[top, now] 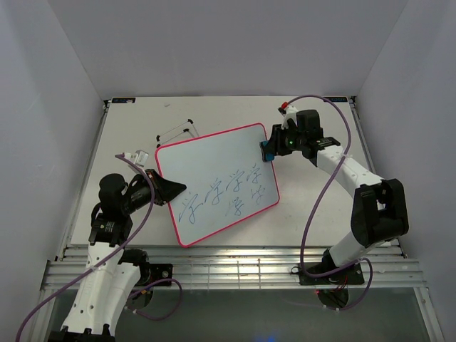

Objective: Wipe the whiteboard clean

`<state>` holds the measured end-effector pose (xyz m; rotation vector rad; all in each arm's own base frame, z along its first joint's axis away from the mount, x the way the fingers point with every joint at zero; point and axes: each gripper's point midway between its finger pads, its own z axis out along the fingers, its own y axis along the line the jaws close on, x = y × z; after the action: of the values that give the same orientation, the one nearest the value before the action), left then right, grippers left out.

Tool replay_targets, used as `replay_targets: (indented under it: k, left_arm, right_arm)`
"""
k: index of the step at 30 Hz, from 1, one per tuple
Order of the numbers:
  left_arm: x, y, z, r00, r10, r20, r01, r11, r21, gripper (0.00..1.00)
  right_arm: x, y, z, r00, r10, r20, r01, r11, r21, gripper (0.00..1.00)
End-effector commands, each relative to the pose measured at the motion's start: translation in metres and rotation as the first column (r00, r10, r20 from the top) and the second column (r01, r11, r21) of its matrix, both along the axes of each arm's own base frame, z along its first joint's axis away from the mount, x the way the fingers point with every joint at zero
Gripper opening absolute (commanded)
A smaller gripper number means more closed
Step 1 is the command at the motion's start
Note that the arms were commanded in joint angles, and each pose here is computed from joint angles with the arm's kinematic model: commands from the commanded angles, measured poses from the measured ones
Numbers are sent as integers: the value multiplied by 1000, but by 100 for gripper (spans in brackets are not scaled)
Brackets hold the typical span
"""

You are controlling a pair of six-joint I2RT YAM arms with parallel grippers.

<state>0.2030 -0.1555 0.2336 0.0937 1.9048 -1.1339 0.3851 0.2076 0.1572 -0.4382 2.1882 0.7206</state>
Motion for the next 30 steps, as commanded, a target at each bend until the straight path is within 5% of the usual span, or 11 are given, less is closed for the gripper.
replay_targets:
  k: [1,17,30]
  left_arm:
    - [-8,-8,11,981,-119,152,108,991,78,0]
    - [-8,-9,9,982,-130,140,121,990,74,0]
    - [-9,-9,10,980,-127,150,117,990,74,0]
  right_arm:
    - [10,12,16,999,16,48,-17,1000,19,9]
    - [22,34,34,990,-35,139,33,999,12,9]
    - [48,3,22,974,-188,128,199,977,-82,9]
